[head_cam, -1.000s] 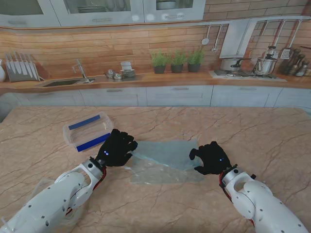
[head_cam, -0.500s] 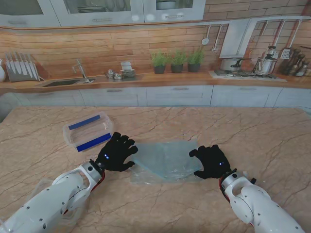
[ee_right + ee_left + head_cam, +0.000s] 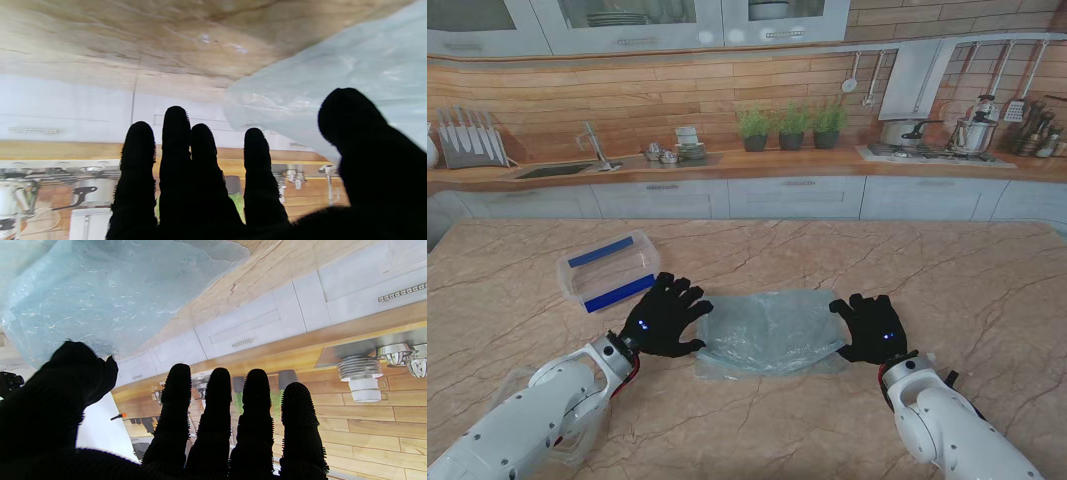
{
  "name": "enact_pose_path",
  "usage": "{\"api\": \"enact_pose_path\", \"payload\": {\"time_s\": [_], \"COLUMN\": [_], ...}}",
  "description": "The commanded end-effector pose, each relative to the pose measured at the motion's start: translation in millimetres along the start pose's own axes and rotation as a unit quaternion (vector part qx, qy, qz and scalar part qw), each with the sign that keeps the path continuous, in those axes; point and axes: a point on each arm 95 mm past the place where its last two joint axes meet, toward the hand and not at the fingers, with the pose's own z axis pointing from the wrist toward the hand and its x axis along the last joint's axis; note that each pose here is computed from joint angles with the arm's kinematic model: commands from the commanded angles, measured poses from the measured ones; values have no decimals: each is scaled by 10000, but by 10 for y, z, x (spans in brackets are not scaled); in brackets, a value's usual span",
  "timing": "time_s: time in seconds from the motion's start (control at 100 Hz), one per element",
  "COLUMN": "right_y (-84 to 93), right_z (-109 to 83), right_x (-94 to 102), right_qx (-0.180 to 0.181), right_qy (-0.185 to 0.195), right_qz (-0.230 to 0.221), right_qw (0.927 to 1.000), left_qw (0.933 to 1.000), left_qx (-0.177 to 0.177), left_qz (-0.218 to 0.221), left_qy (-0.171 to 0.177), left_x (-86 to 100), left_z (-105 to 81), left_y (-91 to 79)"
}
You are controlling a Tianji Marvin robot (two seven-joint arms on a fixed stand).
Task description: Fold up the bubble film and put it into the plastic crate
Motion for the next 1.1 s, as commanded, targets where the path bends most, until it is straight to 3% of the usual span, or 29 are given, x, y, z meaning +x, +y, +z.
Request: {"api": "enact_pose_path", "payload": {"time_s": [0.0,0.19,0.31,0.41,0.65,0.95,1.09], "right_y": [-18,-22,5,44,199,433,481], "right_z": [-35,-81,-110,-135,-149,107,307], "right_x": [59,-15,-107,-190,-358,-439,-415], "right_qx": [38,137,132,90,-154,-378,-320], "right_qy": [-45,-271,-367,-445,-643,-688,-631], "right_qz": [73,12,-73,-153,-171,292,502], "right_qw": [10000,9995,9992,9989,9977,9965,9962], "left_qw": [10000,10000,9991,9976,9956,9912,9825], "left_qx": [1,38,40,100,302,20,-178], "left_qz": [9,14,-345,-615,-814,-1262,-1745], "left_qy": [24,-81,-242,-312,-350,-410,-631], "left_x": [17,-12,23,67,83,86,139], "left_z": [-33,-91,-88,-49,149,545,703], "left_y": [-12,-51,-116,-181,-333,-360,-301]}}
